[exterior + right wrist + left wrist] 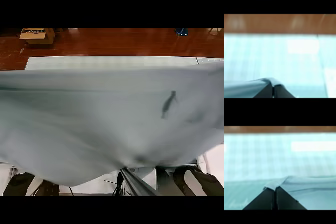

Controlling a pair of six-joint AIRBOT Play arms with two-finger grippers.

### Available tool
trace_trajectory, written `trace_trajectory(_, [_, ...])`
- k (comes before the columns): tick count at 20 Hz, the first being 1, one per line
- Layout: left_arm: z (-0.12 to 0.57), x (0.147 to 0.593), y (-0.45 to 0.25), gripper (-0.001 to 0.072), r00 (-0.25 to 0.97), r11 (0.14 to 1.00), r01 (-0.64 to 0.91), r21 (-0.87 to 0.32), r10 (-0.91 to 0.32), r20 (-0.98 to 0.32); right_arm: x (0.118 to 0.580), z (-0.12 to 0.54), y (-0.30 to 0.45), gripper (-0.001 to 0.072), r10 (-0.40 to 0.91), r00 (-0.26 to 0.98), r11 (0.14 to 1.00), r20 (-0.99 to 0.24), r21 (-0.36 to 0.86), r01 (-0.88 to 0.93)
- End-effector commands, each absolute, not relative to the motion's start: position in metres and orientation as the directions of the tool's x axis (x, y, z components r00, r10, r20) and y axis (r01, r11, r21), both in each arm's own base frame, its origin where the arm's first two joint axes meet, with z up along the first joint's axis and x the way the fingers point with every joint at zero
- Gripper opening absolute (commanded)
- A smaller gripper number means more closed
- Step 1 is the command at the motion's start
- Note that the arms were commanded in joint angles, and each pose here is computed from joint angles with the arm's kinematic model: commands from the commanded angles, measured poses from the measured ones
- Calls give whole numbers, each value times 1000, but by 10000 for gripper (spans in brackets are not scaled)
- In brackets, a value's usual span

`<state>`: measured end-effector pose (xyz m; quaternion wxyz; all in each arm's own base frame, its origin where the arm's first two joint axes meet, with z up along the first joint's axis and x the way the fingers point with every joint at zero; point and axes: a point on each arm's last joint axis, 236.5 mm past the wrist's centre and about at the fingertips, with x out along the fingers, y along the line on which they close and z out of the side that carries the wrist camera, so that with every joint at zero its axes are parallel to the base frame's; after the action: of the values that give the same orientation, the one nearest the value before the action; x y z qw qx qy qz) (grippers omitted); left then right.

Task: Fold the shirts.

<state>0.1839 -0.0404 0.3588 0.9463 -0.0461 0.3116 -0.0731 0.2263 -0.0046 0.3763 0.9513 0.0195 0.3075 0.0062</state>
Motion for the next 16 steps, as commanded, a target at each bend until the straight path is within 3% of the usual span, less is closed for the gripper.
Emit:
trace_trajectory(1, [273, 229, -35, 17, 600, 972, 91, -216, -227, -767, 283, 286, -4, 15, 123, 560, 992, -819, 104, -67])
trace_trajectory(4, [209, 292, -26, 17, 526, 960, 65, -271, -264, -809, 344, 204, 17, 16, 205, 330, 976, -922, 167, -139])
trace_trajectory(6, [170, 333, -19, 17, 477, 955, 54, -290, -280, -833, 392, 159, 30, 17, 227, 284, 970, -932, 190, -152])
trace_trajectory(11, [101, 438, 7, 18, 539, 945, -42, -324, -251, -804, 500, 109, 45, 17, 257, 455, 966, -853, 230, -113])
trace_trajectory(16, [48, 494, 14, 18, 585, 917, -94, -387, -263, -767, 563, 80, 60, 17, 283, 578, 954, -766, 286, -87])
